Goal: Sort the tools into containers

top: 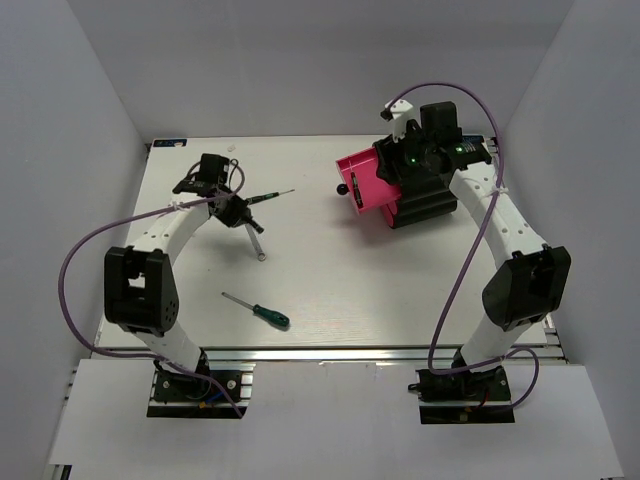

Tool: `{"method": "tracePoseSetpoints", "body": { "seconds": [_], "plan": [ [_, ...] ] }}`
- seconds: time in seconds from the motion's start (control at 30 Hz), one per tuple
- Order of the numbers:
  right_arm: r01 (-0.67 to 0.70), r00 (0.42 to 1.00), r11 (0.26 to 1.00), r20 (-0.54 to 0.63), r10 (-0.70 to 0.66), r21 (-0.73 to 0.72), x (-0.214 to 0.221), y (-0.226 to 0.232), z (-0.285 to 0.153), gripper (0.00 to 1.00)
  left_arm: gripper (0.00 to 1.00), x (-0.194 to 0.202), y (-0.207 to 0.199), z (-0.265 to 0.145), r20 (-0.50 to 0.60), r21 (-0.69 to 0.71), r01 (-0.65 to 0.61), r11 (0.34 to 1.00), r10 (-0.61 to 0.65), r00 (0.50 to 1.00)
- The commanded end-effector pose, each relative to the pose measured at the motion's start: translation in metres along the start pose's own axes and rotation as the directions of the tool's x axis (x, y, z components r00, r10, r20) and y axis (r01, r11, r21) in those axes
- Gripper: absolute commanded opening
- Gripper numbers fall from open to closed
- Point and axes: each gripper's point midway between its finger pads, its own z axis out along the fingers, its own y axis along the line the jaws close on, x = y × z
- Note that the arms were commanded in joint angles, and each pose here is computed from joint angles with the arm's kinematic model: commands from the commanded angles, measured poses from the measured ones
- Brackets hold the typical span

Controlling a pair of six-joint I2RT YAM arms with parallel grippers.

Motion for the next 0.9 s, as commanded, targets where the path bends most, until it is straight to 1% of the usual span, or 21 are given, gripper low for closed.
{"method": "tracePoseSetpoints", "body": {
  "seconds": [0.0, 0.03, 0.07, 0.1, 0.13, 0.17, 0.2, 0.23, 0.27, 0.3, 0.33, 0.37, 0.4, 0.47, 0.57, 0.6, 0.63, 0.7, 0.8, 0.83, 0.87],
  "plan": [
    [-0.023, 0.996, 1.0, 0.086, 0.021, 0.017, -0.02, -0.004, -0.016, 0.67, 0.0, 0.013, -0.092, -0.052, 0.099, 0.41, -0.327, 0.851, 0.315, 0.944],
    [-0.039, 0.995, 0.999, 0.09, 0.037, 0.023, -0.019, -0.01, -0.017, 0.66, 0.0, 0.029, -0.119, -0.062, 0.123, 0.498, -0.383, 0.778, 0.373, 0.919],
    [-0.062, 0.994, 0.998, 0.093, 0.06, 0.024, -0.018, -0.011, -0.019, 0.67, 0.0, 0.041, -0.152, -0.08, 0.159, 0.62, -0.424, 0.66, 0.423, 0.892],
    [-0.073, 0.993, 0.997, 0.099, 0.07, 0.028, -0.018, -0.014, -0.02, 0.67, 0.0, 0.052, -0.171, -0.087, 0.199, 0.656, -0.477, 0.584, 0.476, 0.857],
    [-0.087, 0.991, 0.996, 0.102, 0.084, 0.029, -0.017, -0.019, -0.022, 0.66, 0.0, 0.071, -0.207, -0.095, 0.244, 0.711, -0.519, 0.475, 0.525, 0.815],
    [-0.099, 0.99, 0.995, 0.107, 0.095, 0.033, -0.017, -0.021, -0.024, 0.63, 0.0, 0.086, -0.222, -0.101, 0.254, 0.747, -0.535, 0.395, 0.574, 0.778],
    [-0.108, 0.989, 0.993, 0.106, 0.103, 0.037, -0.014, -0.023, -0.025, 0.6, 0.0, 0.096, -0.237, -0.104, 0.306, 0.753, -0.581, 0.309, 0.617, 0.725],
    [-0.117, 0.987, 0.992, 0.118, 0.111, 0.044, -0.014, -0.028, -0.028, 0.55, 0.0, 0.114, -0.251, -0.107, 0.329, 0.766, -0.596, 0.24, 0.65, 0.685],
    [-0.125, 0.984, 0.991, 0.134, 0.117, 0.053, -0.016, -0.031, -0.033, 0.36, 0.0, 0.117, -0.274, -0.107, 0.364, 0.769, -0.612, 0.186, 0.66, 0.657],
    [-0.13, 0.982, 0.99, 0.144, 0.121, 0.058, -0.017, -0.032, -0.036, 0.24, 0.0, 0.122, -0.285, -0.107, 0.41, 0.754, -0.643, 0.131, 0.671, 0.618],
    [-0.137, 0.981, 0.988, 0.148, 0.125, 0.072, -0.014, -0.038, -0.037, 0.17, 0.0, 0.133, -0.295, -0.11, 0.434, 0.752, -0.653, 0.093, 0.675, 0.596],
    [-0.136, 0.98, 0.988, 0.159, 0.122, 0.079, -0.015, -0.039, -0.042, 0.11, 0.0, 0.136, -0.303, -0.109, 0.448, 0.747, -0.66, 0.076, 0.676, 0.585],
    [-0.137, 0.979, 0.987, 0.161, 0.122, 0.086, -0.015, -0.04, -0.043, 0.1, 0.0, 0.137, -0.321, -0.11, 0.482, 0.74, -0.671, 0.045, 0.66, 0.576],
    [-0.148, 0.977, 0.984, 0.168, 0.13, 0.1, -0.012, -0.045, -0.047, 0.12, 0.0, 0.146, -0.331, -0.106, 0.489, 0.735, -0.677, 0.038, 0.662, 0.568],
    [-0.168, 0.974, 0.98, 0.175, 0.148, 0.11, -0.007, -0.05, -0.052, 0.16, 0.0, 0.155, -0.338, -0.091, 0.486, 0.728, -0.684, 0.055, 0.663, 0.57],
    [-0.173, 0.972, 0.978, 0.177, 0.151, 0.113, -0.006, -0.052, -0.054, 0.18, 0.01, 0.159, -0.337, -0.083, 0.48, 0.715, -0.695, 0.08, 0.668, 0.57],
    [-0.174, 0.972, 0.978, 0.18, 0.151, 0.118, -0.006, -0.053, -0.055, 0.18, 0.02, 0.161, -0.335, -0.079, 0.477, 0.709, -0.7, 0.087, 0.671, 0.567],
    [-0.179, 0.971, 0.976, 0.178, 0.157, 0.12, -0.003, -0.055, -0.055, 0.2, 0.08, 0.163, -0.332, -0.073, 0.475, 0.693, -0.714, 0.103, 0.679, 0.559],
    [-0.181, 0.972, 0.977, 0.174, 0.159, 0.117, 0.0, -0.055, -0.055, 0.23, 0.26, 0.162, -0.329, -0.066, 0.466, 0.673, -0.727, 0.138, 0.684, 0.561],
    [-0.176, 0.973, 0.978, 0.171, 0.155, 0.116, 0.001, -0.055, -0.054, 0.27, 0.33, 0.161, -0.329, -0.068, 0.467, 0.672, -0.727, 0.14, 0.682, 0.563],
    [-0.175, 0.973, 0.978, 0.169, 0.154, 0.111, 0.002, -0.055, -0.053, 0.28, 0.36, 0.16, -0.33, -0.069, 0.47, 0.671, -0.728, 0.141, 0.678, 0.565]
  ]
}}
